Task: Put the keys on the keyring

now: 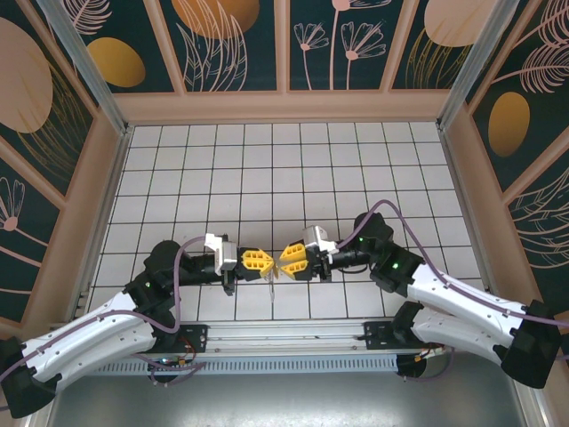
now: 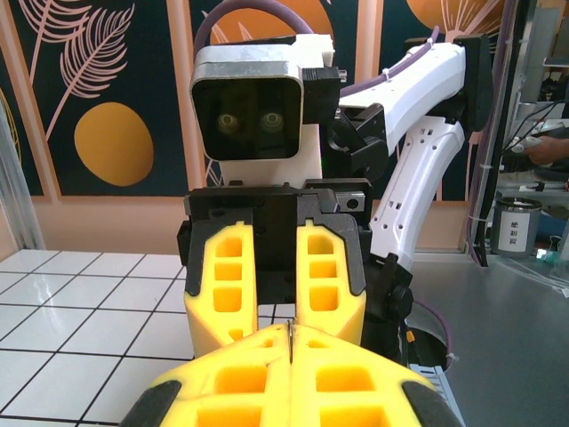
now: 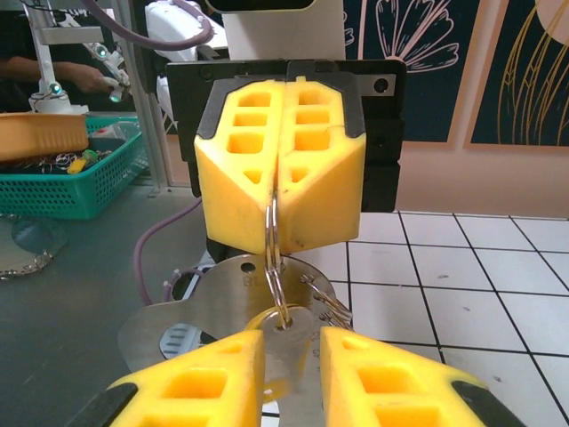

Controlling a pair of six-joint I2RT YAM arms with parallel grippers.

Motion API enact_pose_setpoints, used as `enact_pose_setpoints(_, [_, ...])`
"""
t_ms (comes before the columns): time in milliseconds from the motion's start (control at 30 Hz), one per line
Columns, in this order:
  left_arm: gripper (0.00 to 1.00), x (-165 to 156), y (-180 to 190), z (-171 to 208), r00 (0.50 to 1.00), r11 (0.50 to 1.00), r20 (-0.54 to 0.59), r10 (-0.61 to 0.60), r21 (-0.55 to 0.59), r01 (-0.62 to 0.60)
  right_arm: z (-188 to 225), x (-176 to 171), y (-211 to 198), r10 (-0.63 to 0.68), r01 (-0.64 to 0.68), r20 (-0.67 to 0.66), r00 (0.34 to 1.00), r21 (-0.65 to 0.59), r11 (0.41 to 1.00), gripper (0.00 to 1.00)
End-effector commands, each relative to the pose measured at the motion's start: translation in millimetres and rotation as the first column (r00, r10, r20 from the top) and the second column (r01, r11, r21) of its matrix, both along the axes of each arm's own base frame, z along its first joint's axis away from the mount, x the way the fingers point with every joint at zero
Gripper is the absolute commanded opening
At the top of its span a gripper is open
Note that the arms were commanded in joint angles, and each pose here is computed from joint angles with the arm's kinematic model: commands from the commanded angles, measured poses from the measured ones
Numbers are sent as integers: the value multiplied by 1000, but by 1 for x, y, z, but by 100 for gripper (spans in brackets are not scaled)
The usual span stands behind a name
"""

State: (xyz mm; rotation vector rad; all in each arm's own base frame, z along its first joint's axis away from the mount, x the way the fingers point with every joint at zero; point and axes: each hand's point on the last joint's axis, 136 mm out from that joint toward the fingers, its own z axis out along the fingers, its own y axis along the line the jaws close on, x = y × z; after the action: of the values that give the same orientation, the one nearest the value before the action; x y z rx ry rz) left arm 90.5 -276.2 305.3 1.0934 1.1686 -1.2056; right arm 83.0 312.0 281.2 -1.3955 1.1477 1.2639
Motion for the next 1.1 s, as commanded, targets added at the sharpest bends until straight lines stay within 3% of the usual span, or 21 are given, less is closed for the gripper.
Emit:
enact_pose_setpoints(0, [0,-7,1,22,999,998,34,-27,-51,29,18,-8,1,40,-42,46,998,51,998,22])
enact_pose_setpoints(333, [0,-6,-2,18,999,999,28,-33,-42,34,21,-7,4,38,-41,57,998,58,997,23])
enact_pose_setpoints(633, [0,-8,-2,19,999,998,31,-42,-45,44,13,0,8,13,-14,42,999,27,1000,0])
enact_pose_setpoints(1067, [0,-10,-3,18,997,997,29,-67,-48,68,12,6,18,24,-24,28,999,-9,1000,0])
